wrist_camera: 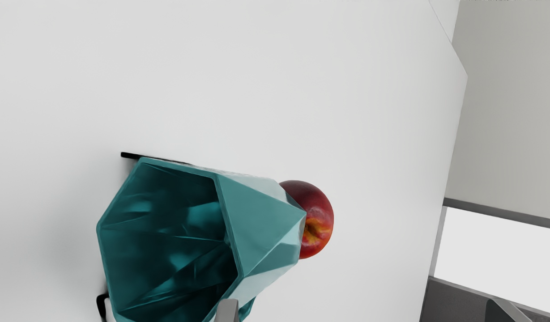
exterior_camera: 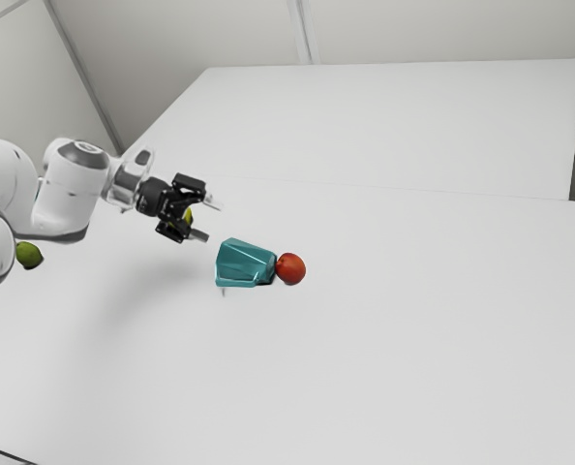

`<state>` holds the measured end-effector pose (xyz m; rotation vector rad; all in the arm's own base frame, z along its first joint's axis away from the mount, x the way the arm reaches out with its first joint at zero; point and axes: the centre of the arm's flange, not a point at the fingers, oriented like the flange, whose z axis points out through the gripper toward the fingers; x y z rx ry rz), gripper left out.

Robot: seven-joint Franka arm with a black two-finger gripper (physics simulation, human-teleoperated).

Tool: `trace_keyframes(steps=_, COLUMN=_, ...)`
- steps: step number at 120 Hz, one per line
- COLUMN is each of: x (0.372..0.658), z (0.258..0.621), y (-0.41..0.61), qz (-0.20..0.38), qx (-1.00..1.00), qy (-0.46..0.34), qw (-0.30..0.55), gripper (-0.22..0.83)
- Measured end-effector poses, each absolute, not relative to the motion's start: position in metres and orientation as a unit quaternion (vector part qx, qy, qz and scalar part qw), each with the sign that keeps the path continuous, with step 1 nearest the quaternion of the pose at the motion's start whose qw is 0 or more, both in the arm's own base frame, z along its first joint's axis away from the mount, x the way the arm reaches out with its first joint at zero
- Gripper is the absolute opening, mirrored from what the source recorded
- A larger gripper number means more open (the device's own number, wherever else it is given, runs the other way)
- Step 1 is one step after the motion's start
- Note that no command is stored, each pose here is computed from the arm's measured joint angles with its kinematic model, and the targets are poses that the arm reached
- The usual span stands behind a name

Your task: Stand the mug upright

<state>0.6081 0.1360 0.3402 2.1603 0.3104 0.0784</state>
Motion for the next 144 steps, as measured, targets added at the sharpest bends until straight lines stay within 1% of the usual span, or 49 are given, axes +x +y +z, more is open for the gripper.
trace_keyframes(steps=8, x=0.609, z=0.331, y=0.141, qz=0.042, qx=0.877, qy=0.117, qw=0.464, gripper=0.62)
trace_keyframes(steps=19, x=0.609, z=0.308, y=0.142, qz=0.048, qx=0.872, qy=0.111, qw=0.474, gripper=0.62)
trace_keyframes(steps=29, x=0.609, z=0.296, y=0.141, qz=0.056, qx=0.869, qy=0.103, qw=0.480, gripper=0.62)
trace_keyframes(steps=79, x=0.604, z=0.272, y=0.131, qz=0.084, qx=0.860, qy=0.064, qw=0.498, gripper=0.62)
trace_keyframes(steps=107, x=0.611, z=0.269, y=0.109, qz=0.099, qx=0.855, qy=0.042, qw=0.508, gripper=0.53)
trace_keyframes(steps=112, x=0.608, z=0.264, y=0.107, qz=0.099, qx=0.853, qy=0.044, qw=0.510, gripper=0.46)
trace_keyframes(steps=122, x=0.605, z=0.258, y=0.106, qz=0.100, qx=0.851, qy=0.049, qw=0.514, gripper=0.25)
trace_keyframes(steps=128, x=0.604, z=0.258, y=0.106, qz=0.103, qx=0.850, qy=0.050, qw=0.514, gripper=0.15)
trace_keyframes(steps=135, x=0.604, z=0.259, y=0.106, qz=0.107, qx=0.849, qy=0.049, qw=0.515, gripper=0.06)
trace_keyframes(steps=144, x=0.604, z=0.261, y=0.107, qz=0.111, qx=0.849, qy=0.046, qw=0.515, gripper=-0.02)
